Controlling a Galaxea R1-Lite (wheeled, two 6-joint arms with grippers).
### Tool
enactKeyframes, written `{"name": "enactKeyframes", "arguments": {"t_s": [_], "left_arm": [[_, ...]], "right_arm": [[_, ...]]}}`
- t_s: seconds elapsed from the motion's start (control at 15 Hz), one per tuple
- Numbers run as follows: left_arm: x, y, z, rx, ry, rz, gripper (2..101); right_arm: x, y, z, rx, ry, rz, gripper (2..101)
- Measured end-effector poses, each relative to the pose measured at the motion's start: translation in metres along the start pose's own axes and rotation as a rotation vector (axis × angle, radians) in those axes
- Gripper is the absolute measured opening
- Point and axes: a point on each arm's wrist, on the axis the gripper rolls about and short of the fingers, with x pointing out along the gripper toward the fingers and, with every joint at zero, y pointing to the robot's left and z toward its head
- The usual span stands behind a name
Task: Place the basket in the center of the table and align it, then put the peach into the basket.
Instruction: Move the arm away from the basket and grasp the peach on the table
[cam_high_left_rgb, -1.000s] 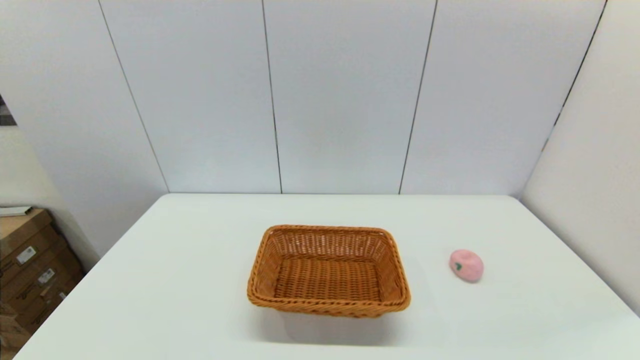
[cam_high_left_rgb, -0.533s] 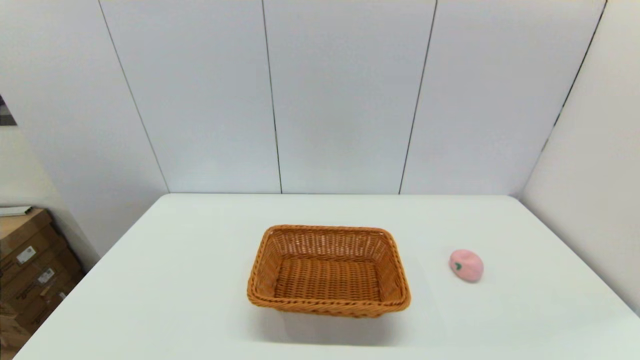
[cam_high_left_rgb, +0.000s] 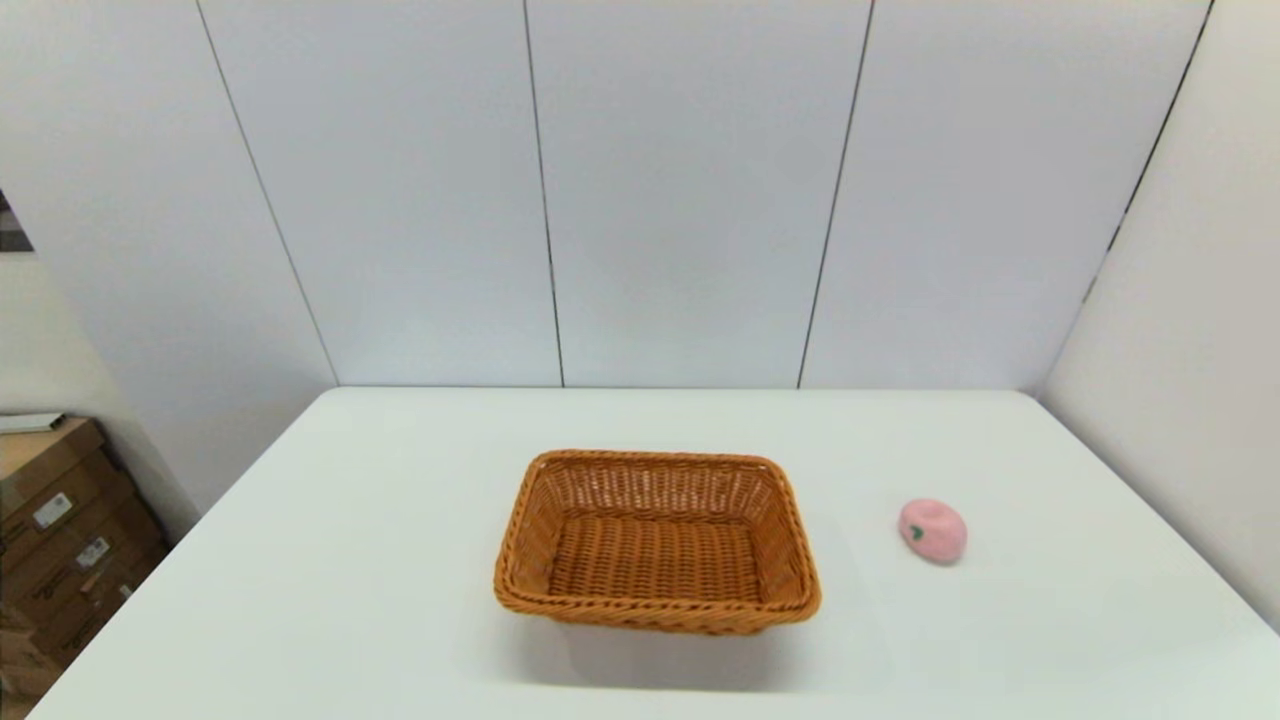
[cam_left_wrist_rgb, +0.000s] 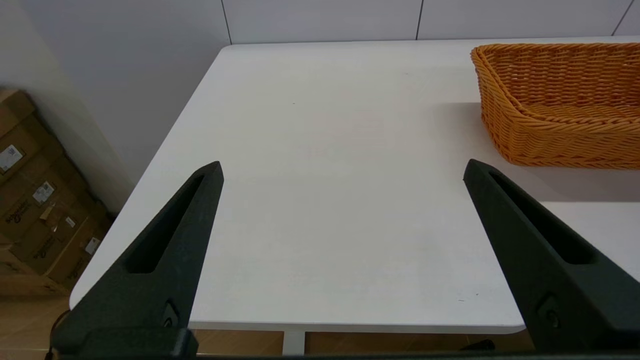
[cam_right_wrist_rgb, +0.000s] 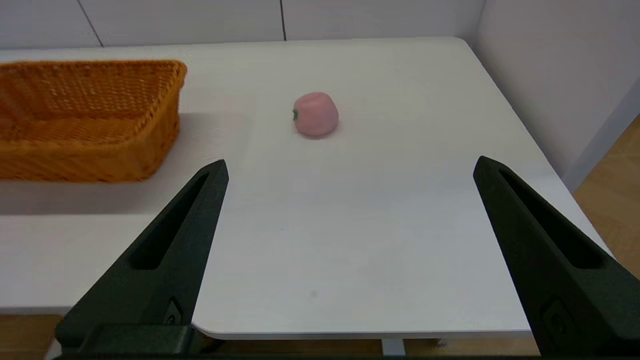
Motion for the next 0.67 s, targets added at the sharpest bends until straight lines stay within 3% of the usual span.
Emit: {"name": "enactKeyframes", "arguments": {"t_s": [0.2, 0.4, 0.67], "left_arm": [[0.000, 0.000, 0.000, -0.005, 0.000, 0.002, 97.8], [0.000, 0.000, 0.000, -0.002, 0.000, 0.003, 97.8], [0.000, 0.000, 0.000, -0.004, 0.000, 0.004, 97.8]], "right_arm": [[0.022, 0.003, 0.055, 0.028, 0.104, -0.005, 97.3], [0.076, 0.007, 0.100, 0.045, 0.264, -0.012, 97.3], [0.170, 0.013, 0.112, 0.061, 0.523, -0.038, 97.3]]}}
